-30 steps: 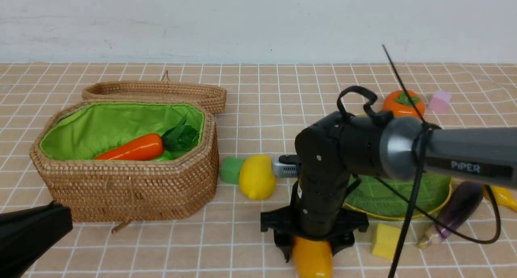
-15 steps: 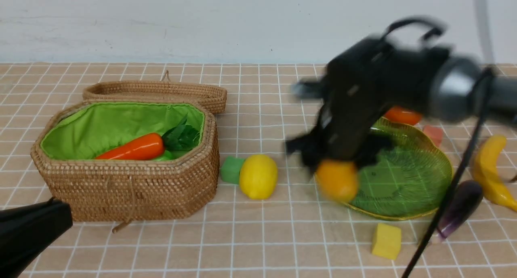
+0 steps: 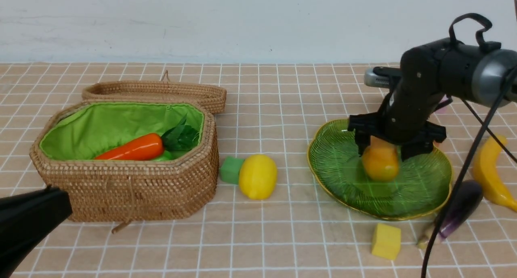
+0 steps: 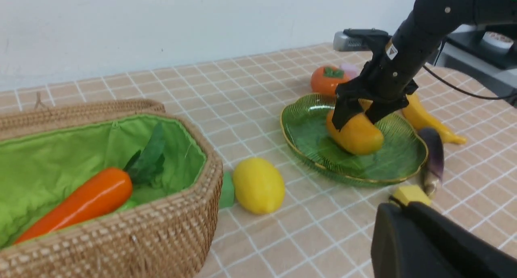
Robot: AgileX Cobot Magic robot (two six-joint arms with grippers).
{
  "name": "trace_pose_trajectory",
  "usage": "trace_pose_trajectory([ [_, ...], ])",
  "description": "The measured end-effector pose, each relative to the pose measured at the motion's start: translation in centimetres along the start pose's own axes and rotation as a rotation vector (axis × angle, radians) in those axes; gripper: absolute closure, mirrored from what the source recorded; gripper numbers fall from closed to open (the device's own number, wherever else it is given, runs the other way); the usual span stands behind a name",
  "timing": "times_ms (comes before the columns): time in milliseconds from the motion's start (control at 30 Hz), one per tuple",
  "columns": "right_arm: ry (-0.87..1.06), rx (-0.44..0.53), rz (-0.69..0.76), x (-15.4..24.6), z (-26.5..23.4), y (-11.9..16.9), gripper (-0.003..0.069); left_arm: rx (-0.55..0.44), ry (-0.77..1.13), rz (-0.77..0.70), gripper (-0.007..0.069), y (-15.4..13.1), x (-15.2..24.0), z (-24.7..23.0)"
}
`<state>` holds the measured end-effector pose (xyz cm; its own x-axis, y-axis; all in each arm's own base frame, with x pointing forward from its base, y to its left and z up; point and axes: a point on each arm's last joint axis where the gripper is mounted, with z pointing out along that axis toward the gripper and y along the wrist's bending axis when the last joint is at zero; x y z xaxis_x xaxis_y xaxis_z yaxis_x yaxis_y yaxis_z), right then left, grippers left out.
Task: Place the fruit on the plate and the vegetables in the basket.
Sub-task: Use the right arm to grab a mango and put it into the right plate, then use the right arm to grab a lemon and put it into the right plate
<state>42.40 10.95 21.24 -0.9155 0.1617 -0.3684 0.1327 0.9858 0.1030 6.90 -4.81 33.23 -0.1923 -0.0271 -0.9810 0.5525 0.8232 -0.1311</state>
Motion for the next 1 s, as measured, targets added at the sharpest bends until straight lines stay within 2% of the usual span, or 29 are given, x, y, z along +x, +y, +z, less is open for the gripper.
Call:
trace_pose_trajectory([
  [167, 0.023, -0.005, -0.003, 0.0, -3.1, 0.4, 0.0027, 0.005, -0.022, 0.0, 0.0516, 0.0, -0.2, 0.0],
  [267, 0.025, -0.105, -0.062, 1.5, -5.7, 3.6, 0.0106, 0.004, -0.021, 0.0, 0.0488, 0.0, -0.2, 0.0],
  [400, -0.01, -0.274, -0.209, 4.7, -6.0, 10.6, 0.0158, 0.004, -0.021, 0.0, 0.0483, 0.0, -0.2, 0.0],
  [433, -0.027, -0.311, -0.235, 5.5, -5.0, 12.4, 0.015, 0.004, -0.02, 0.0, 0.0483, 0.0, -0.2, 0.0],
  [467, -0.026, -0.313, -0.241, 5.6, -5.1, 12.6, 0.0148, 0.004, -0.02, 0.0, 0.0483, 0.0, -0.2, 0.0],
  [500, -0.038, -0.336, -0.26, 6.4, -3.1, 14.4, 0.0116, 0.004, -0.02, 0.0, 0.0483, 0.0, -0.2, 0.0],
  [633, -0.037, -0.332, -0.247, 6.1, 0.0, 15.5, 0.0026, 0.004, -0.02, 0.0, 0.0483, 0.0, -0.2, 0.0],
  [733, -0.039, -0.33, -0.232, 5.7, 1.7, 16.0, -0.0008, 0.004, -0.018, 0.0, 0.0483, 0.0, -0.2, 0.0],
  [900, -0.04, -0.329, -0.233, 5.4, 2.9, 16.6, -0.0001, 0.003, -0.016, 0.0, 0.0482, 0.0, -0.1, 0.0],
  [1000, -0.045, -0.325, -0.239, 5.3, 3.1, 16.6, 0.0039, 0.003, -0.016, 0.0, 0.0482, 0.0, -0.1, 0.0],
])
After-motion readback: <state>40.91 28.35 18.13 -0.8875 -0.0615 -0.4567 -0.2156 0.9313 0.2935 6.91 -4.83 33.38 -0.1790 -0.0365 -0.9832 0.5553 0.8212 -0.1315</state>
